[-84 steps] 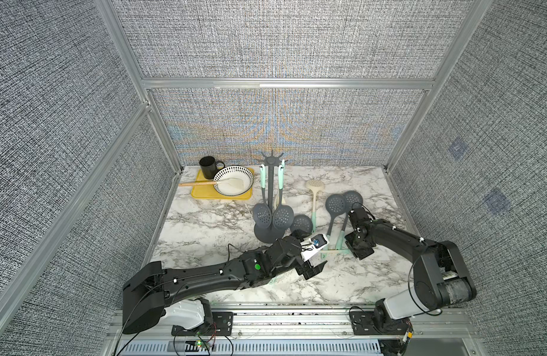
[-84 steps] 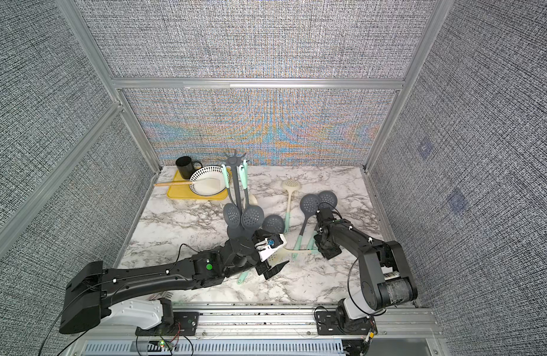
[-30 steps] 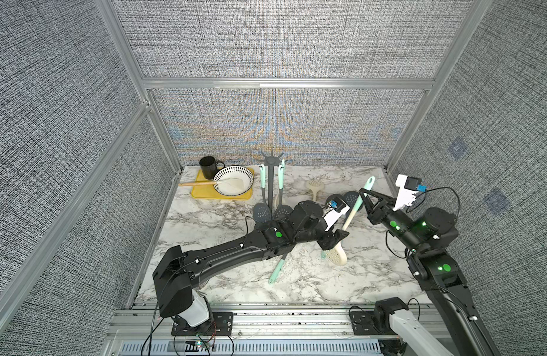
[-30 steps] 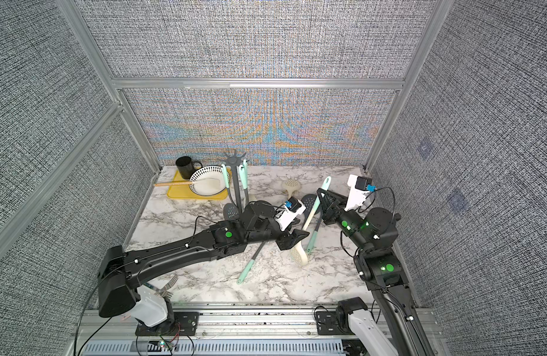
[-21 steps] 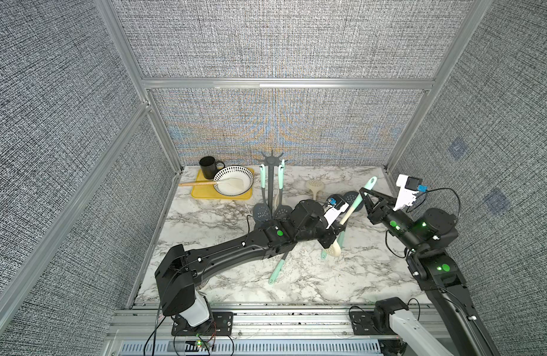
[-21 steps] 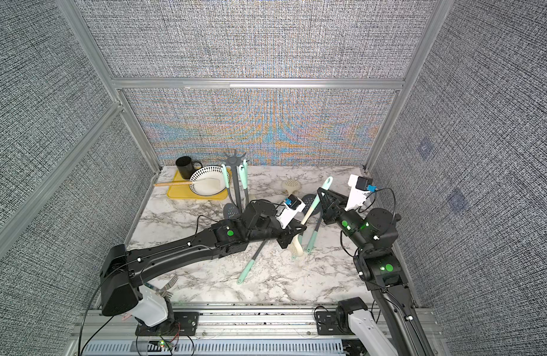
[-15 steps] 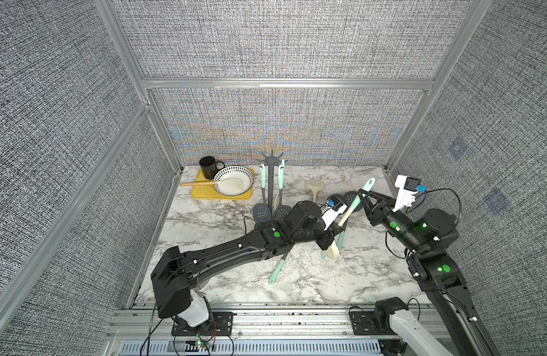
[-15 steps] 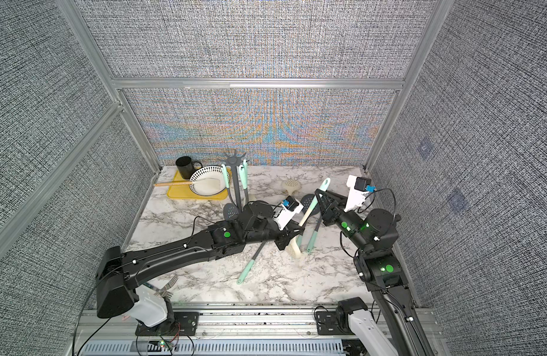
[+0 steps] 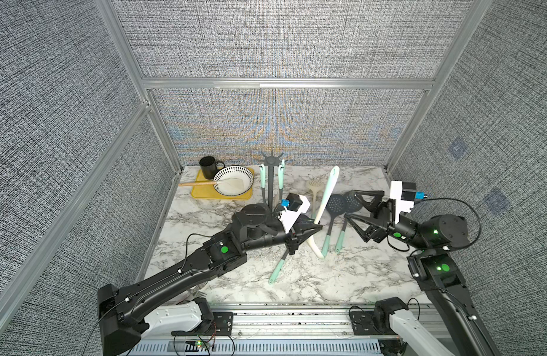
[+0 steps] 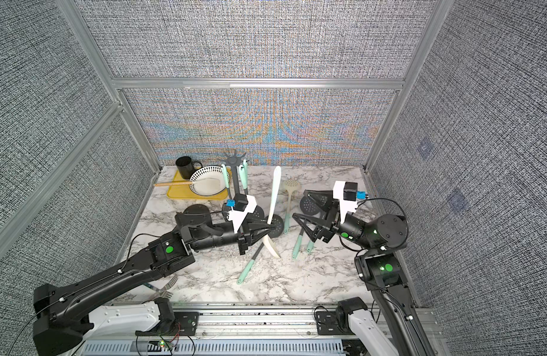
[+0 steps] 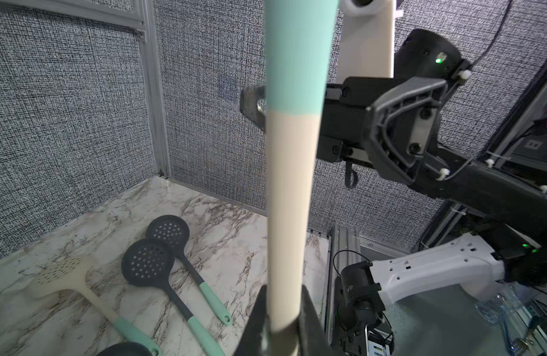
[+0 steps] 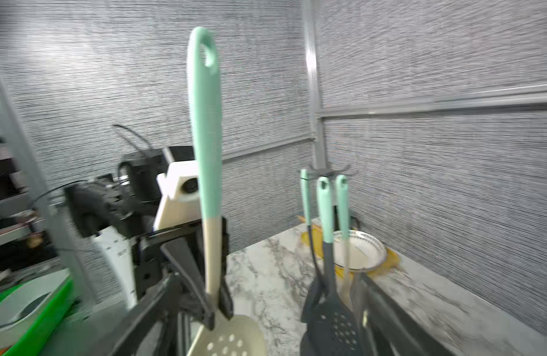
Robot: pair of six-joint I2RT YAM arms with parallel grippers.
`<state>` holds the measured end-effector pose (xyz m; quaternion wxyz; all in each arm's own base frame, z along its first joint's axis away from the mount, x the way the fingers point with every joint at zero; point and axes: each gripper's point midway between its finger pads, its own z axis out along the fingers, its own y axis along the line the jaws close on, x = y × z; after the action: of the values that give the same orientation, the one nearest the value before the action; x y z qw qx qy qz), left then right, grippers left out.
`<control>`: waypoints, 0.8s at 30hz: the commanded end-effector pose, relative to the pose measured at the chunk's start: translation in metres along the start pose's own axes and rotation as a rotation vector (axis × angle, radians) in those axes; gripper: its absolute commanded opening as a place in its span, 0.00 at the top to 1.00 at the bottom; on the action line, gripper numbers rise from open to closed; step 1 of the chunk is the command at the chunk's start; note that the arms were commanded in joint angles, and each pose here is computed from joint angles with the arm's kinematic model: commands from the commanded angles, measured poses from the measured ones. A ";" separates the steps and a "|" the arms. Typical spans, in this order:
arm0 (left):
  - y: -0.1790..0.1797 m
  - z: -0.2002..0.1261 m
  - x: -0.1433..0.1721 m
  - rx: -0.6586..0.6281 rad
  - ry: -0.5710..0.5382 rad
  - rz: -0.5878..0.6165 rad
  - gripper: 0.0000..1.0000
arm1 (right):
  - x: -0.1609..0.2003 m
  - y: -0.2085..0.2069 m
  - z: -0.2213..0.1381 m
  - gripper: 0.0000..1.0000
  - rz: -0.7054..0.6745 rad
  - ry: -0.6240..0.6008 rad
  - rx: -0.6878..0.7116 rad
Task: Hang the skimmer on the kitchen utensil rack
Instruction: Pick up the skimmer from the center of the board.
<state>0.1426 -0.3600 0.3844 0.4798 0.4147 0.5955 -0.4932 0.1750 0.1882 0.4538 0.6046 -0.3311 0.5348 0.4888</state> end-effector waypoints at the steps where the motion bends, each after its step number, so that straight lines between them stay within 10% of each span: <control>1: -0.023 -0.010 -0.014 0.129 -0.051 0.034 0.98 | -0.016 0.058 0.003 0.13 -0.115 -0.005 -0.280; 24: -0.051 -0.012 -0.022 0.312 -0.101 0.063 0.98 | -0.029 0.067 0.057 0.39 0.098 -0.022 -0.361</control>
<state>0.0998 -0.3578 0.4049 0.4423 0.4726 0.5008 -0.5746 0.1417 0.2541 0.4925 0.5272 -0.3962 0.4697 0.5869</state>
